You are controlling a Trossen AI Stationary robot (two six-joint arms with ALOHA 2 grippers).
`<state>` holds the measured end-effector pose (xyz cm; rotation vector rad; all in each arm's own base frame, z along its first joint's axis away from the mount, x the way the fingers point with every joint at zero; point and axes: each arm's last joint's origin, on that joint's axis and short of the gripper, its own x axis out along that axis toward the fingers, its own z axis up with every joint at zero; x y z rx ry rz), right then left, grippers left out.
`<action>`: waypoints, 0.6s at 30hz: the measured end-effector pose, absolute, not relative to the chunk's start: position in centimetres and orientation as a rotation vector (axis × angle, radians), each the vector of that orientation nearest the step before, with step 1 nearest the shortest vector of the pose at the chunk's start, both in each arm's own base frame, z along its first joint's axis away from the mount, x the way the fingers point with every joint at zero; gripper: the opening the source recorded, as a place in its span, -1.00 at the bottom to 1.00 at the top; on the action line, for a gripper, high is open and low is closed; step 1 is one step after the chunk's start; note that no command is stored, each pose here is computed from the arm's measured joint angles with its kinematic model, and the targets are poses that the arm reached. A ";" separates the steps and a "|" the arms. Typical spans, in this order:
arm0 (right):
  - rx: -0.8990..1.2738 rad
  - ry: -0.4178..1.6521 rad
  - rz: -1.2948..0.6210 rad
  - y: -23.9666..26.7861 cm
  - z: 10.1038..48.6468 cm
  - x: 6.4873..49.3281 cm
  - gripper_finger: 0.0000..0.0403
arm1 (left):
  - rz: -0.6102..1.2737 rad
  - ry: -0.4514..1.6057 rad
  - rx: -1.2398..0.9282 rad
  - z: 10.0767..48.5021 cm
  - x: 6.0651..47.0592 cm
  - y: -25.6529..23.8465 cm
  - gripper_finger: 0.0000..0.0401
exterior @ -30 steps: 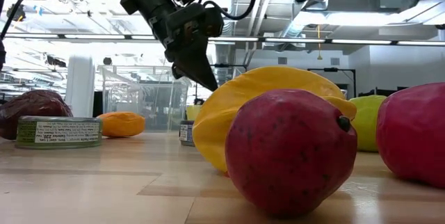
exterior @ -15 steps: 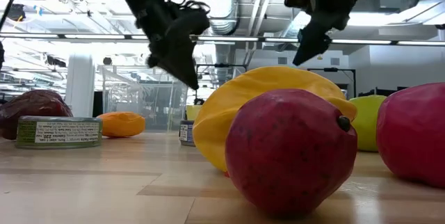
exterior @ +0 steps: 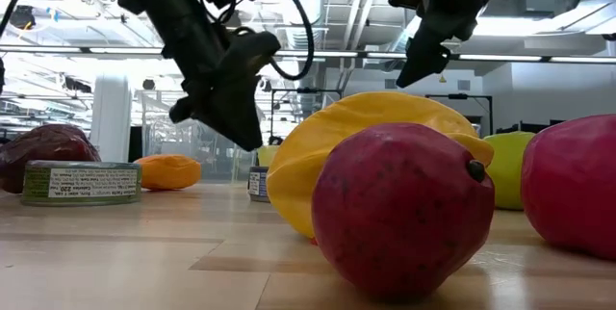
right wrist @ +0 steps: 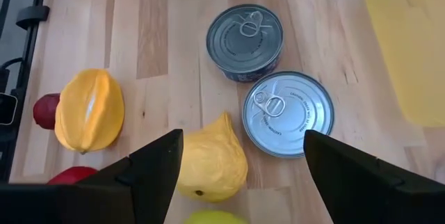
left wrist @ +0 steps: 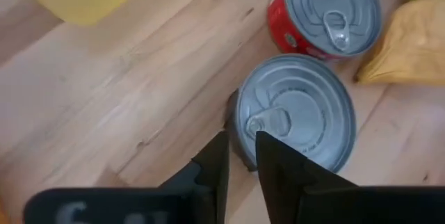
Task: Pick & Place Food Item
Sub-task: Put the blue tuna can into the yellow bin
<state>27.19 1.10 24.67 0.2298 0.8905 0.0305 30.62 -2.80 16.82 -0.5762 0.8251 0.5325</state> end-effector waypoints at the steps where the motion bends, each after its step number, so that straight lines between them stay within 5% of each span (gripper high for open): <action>1: 0.231 0.891 0.030 1.1 24.7 27.2 0.45 | 0.528 0.812 -0.584 16.7 30.6 -2.8 -0.74; 9: 0.232 0.890 0.023 1.0 24.7 27.2 0.45 | 0.479 0.819 -0.604 15.4 30.1 -3.0 -0.97; 18: 0.258 0.883 -0.005 0.6 24.7 27.2 0.45 | 0.452 0.784 -0.595 14.3 29.6 -3.0 -1.00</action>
